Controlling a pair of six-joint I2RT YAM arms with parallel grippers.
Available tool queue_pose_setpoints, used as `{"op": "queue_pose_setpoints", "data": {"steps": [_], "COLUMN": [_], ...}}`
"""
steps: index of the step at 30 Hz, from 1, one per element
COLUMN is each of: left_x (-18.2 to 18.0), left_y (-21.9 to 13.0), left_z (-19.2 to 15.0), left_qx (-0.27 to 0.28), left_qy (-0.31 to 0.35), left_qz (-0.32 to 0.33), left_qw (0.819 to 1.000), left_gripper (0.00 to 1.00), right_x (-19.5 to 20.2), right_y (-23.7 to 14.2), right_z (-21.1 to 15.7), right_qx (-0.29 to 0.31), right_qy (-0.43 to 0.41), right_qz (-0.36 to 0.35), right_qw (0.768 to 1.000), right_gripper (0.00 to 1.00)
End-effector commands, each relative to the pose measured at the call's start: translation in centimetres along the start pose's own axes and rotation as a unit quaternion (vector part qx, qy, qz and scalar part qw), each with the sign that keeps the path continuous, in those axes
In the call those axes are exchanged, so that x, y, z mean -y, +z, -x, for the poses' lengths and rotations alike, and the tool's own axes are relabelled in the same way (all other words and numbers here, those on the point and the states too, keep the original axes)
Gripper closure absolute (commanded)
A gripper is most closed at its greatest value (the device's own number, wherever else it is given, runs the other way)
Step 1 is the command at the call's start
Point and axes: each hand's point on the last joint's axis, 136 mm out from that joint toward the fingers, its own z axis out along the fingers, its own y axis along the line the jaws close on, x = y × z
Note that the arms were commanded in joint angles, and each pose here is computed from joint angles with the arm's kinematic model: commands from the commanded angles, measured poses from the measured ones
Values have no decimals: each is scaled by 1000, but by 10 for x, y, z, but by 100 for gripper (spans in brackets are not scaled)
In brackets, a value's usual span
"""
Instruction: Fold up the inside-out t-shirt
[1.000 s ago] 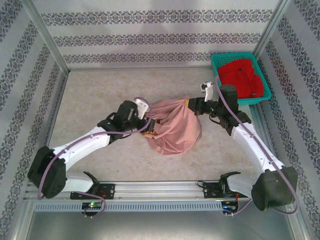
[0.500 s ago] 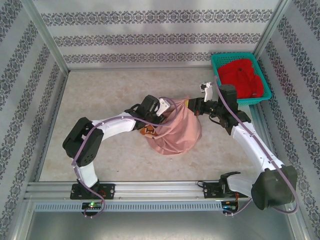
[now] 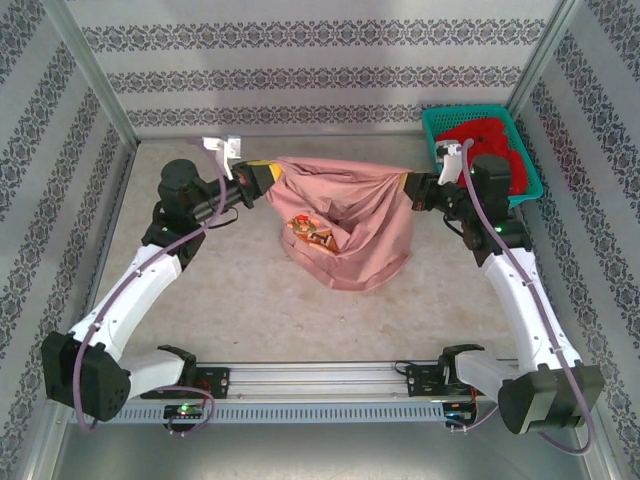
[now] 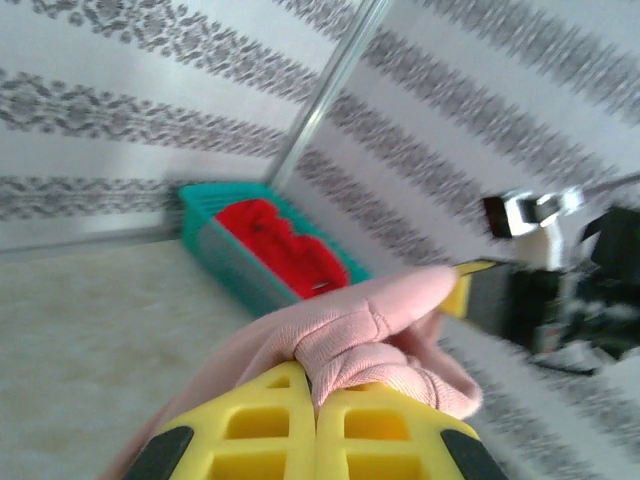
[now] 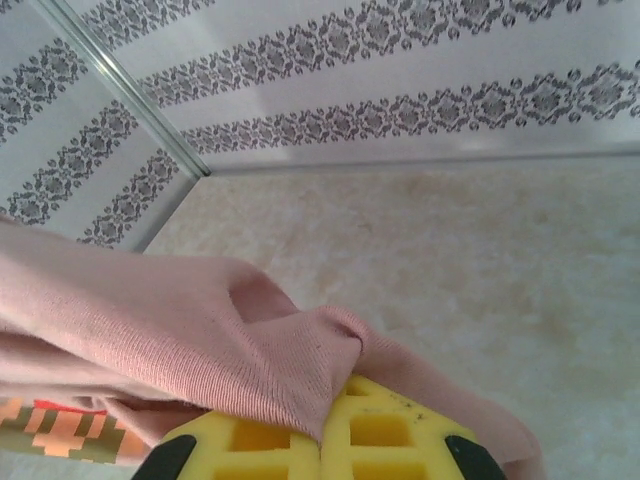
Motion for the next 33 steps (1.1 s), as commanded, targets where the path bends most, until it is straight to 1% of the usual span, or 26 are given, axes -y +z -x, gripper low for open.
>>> {"op": "queue_pose_setpoints", "data": {"steps": [1, 4, 5, 8, 11, 12, 13, 14, 15, 17, 19, 22, 24, 26, 28, 33], "left_x": [-1, 0, 1, 9, 19, 20, 18, 16, 15, 16, 17, 17, 17, 17, 18, 18], "left_y": [-6, -1, 1, 7, 10, 11, 11, 11, 11, 10, 10, 10, 10, 9, 8, 7], "left_z": [3, -2, -3, -8, -9, -8, -9, -10, -9, -9, -10, -11, -11, -12, -13, -14], "left_qx": [-12, -27, -31, -47, -53, -51, -51, -51, -50, -50, -52, -53, -54, -54, -56, -57], "left_qy": [-138, -159, -162, -162, -157, -158, -163, -167, -168, -164, -160, -160, -159, -158, -156, -152], "left_qz": [-51, -63, -69, -73, -68, -61, -52, -45, -38, -31, -27, -25, -24, -22, -21, -18], "left_qw": [989, 985, 984, 983, 984, 984, 984, 984, 984, 985, 985, 985, 985, 986, 986, 987], "left_gripper": [100, 100, 100, 100, 100, 100, 100, 100, 100, 100, 100, 100, 100, 100, 100, 100], "right_x": [31, 40, 40, 39, 47, 46, 38, 25, 3, -34, -69, -100, -112, -116, -119, -123], "right_y": [-1, 16, 24, 54, 63, 61, 57, 57, 53, 46, 42, 49, 61, 77, 91, 118], "right_z": [-6, -29, -37, -70, -82, -82, -82, -82, -81, -90, -111, -139, -146, -144, -144, -145], "right_qx": [-22, -68, -85, -154, -206, -205, -194, -176, -150, -119, -113, -129, -125, -114, -116, -114], "right_qy": [14, 19, 16, -5, -57, -83, -110, -134, -161, -194, -230, -245, -229, -213, -209, -199], "right_qz": [-81, -98, -99, -111, -163, -177, -173, -153, -116, -44, 30, 97, 125, 129, 139, 151], "right_qw": [996, 993, 991, 982, 963, 959, 959, 963, 969, 973, 966, 956, 957, 962, 961, 962], "right_gripper": [100, 100, 97, 85, 70, 66, 62, 60, 56, 52, 49, 45, 45, 46, 48, 48]}}
